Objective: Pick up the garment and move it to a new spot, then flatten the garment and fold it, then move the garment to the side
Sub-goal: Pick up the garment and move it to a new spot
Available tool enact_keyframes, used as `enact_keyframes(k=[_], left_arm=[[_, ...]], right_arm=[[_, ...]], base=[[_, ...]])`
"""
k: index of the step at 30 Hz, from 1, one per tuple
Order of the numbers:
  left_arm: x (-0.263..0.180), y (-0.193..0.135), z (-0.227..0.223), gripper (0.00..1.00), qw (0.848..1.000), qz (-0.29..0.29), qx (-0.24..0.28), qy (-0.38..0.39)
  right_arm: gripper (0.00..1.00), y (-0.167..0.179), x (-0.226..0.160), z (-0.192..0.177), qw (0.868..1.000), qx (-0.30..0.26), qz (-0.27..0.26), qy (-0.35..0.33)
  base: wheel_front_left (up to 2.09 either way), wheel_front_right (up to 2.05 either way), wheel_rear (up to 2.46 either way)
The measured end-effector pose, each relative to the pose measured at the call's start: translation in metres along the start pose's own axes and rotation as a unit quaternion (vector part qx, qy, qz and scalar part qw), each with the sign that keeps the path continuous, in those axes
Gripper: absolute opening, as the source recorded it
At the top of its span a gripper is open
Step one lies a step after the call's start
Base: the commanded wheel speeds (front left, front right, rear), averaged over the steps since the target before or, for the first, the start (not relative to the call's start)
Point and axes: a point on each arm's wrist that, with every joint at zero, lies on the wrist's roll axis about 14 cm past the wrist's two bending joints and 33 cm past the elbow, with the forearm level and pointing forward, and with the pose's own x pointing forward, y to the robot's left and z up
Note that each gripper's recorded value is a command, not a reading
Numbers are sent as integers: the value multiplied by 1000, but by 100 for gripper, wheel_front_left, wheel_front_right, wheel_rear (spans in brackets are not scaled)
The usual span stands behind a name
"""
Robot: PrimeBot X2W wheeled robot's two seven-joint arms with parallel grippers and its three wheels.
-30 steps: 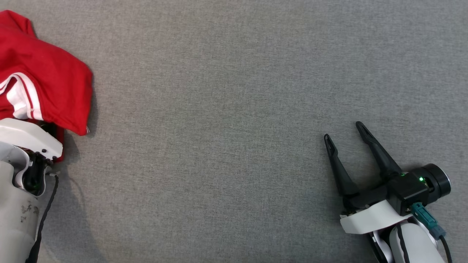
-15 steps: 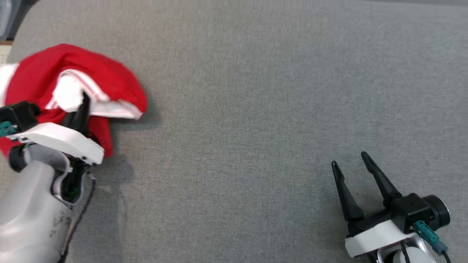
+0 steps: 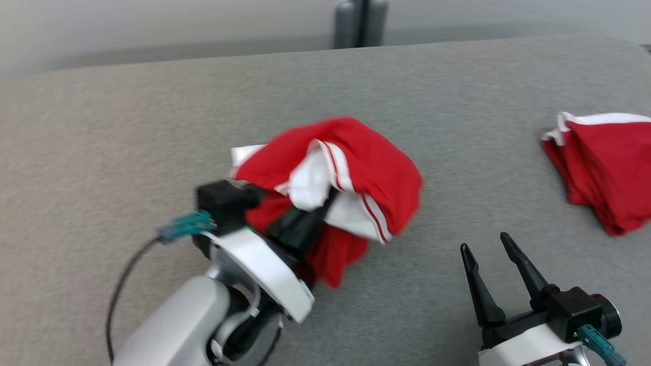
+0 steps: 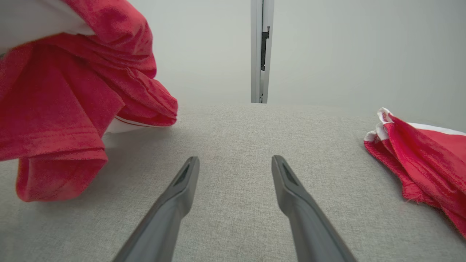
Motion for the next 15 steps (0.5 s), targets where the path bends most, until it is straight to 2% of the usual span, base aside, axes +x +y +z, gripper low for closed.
enact_keyframes(k=[3,5,8,10,11,12,13,15], left_arm=[[12,-38,-32,0,997,-49,15,57],[15,-53,-64,0,992,-69,5,106],[18,-62,-111,0,983,-75,-16,169],[18,-57,-136,0,978,-71,7,199],[19,-51,-145,16,976,-60,9,207],[20,-48,-153,69,975,-54,5,215],[20,-46,-159,100,975,-52,4,217],[24,-50,-162,100,978,-52,-4,200]], right_arm=[[100,-17,-14,5,1000,0,-31,-6],[100,-28,-26,6,999,1,-54,-5],[100,-46,-44,6,996,4,-90,-3],[100,-56,-56,3,994,6,-112,2],[100,-60,-63,1,992,8,-123,6],[100,-65,-68,0,991,9,-134,9],[100,-70,-74,-2,989,9,-144,11],[100,-78,-83,-3,987,8,-162,14]], base=[[0,0,0],[0,0,0],[0,0,0],[0,0,0],[0,0,0],[0,0,0],[0,0,0],[0,0,0]])
